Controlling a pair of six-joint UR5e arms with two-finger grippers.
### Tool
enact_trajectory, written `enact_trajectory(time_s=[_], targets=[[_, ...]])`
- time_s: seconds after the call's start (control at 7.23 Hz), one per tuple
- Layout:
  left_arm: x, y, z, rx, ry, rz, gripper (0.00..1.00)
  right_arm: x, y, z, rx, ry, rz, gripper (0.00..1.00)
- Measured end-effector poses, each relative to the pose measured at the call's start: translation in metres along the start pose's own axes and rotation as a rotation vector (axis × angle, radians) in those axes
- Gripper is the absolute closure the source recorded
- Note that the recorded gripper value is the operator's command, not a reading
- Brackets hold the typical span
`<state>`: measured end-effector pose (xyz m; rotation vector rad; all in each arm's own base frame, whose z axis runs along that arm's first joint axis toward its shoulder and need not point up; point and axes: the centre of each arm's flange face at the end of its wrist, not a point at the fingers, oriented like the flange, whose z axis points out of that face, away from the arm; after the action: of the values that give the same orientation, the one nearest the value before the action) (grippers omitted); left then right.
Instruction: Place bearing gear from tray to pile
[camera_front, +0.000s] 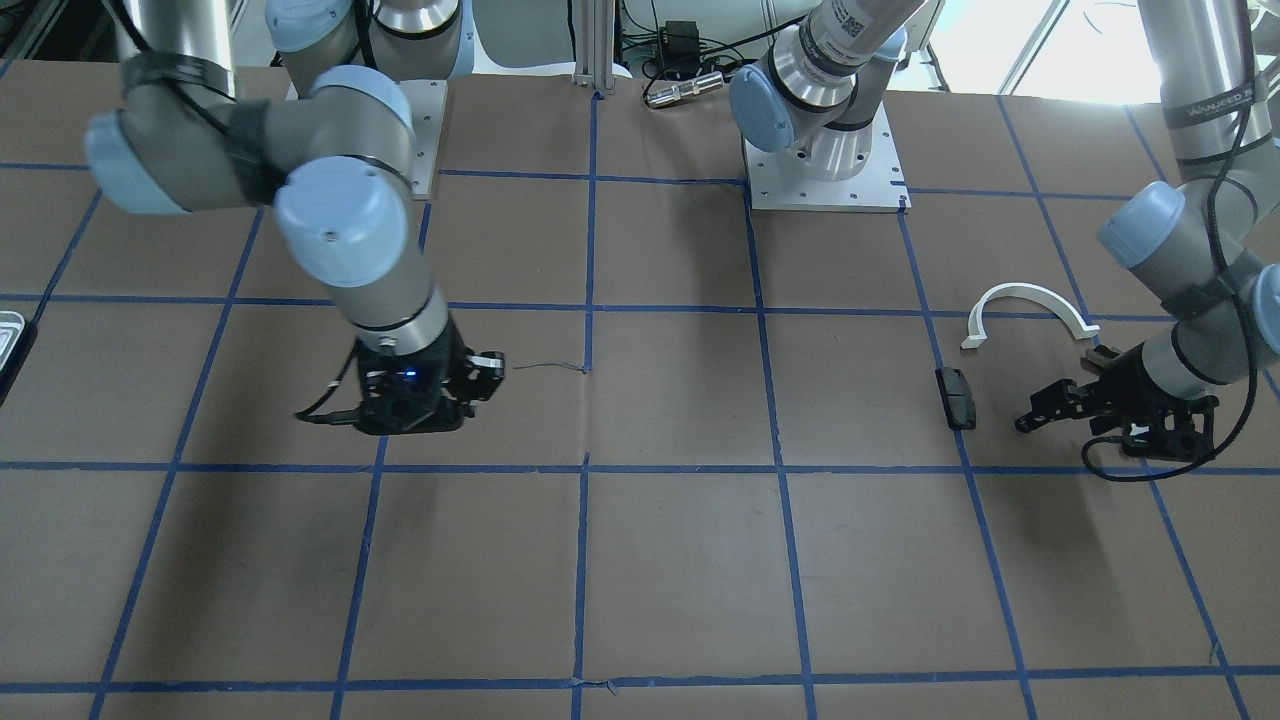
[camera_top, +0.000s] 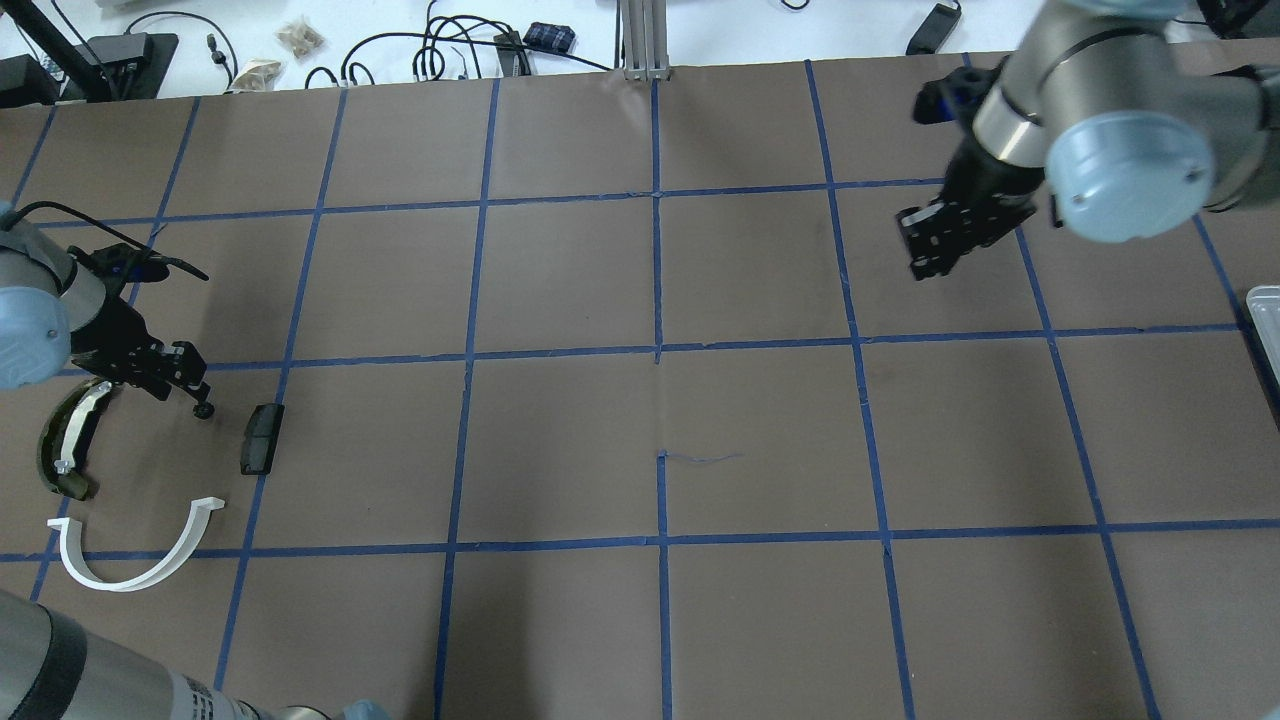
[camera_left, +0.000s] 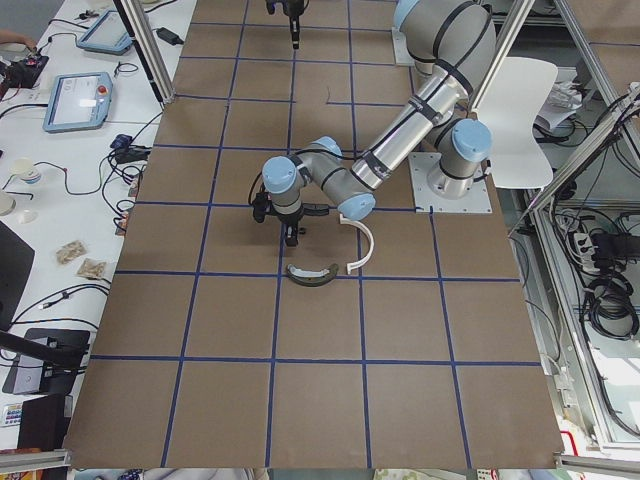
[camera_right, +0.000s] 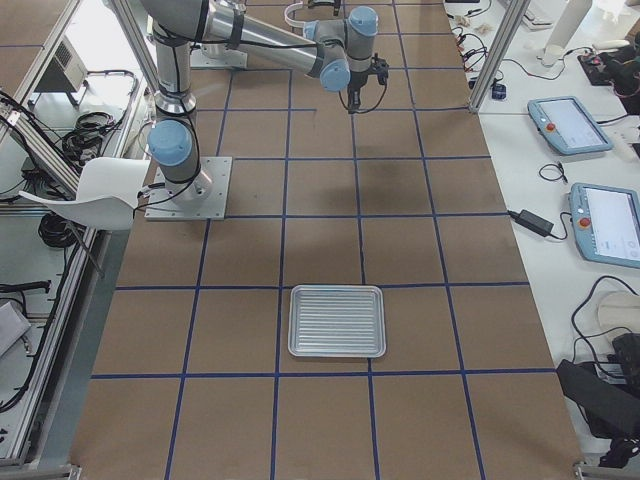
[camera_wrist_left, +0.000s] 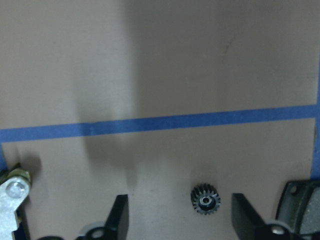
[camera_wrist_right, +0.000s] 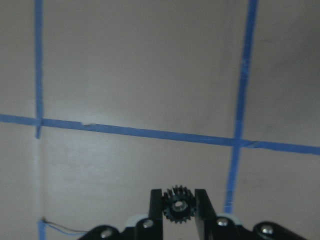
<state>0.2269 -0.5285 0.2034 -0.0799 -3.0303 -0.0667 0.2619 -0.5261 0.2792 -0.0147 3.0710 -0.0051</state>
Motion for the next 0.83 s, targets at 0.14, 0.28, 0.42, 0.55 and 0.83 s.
enact_trajectory(time_s=[0.14,0.28,0.42,0.55,0.83], targets=[[0.012,-0.012,-0.012,0.061,0.037,0.005,0.00,-0.045,0.014,0.028,0.018,-0.008,0.051,0.88],[0.033,-0.031,-0.033,0.110,0.038,0.032,0.00,-0.078,0.023,0.053,0.037,-0.017,0.076,0.38],[0.064,-0.053,-0.054,0.138,0.030,0.074,0.00,-0.095,0.027,0.068,0.066,-0.027,0.076,0.00],[0.101,-0.073,-0.068,0.153,0.031,0.075,0.00,-0.102,0.028,0.075,0.081,-0.027,0.064,0.00],[0.198,-0.098,-0.078,0.160,0.046,0.008,0.00,-0.090,0.018,0.065,0.081,0.008,-0.028,0.00]])
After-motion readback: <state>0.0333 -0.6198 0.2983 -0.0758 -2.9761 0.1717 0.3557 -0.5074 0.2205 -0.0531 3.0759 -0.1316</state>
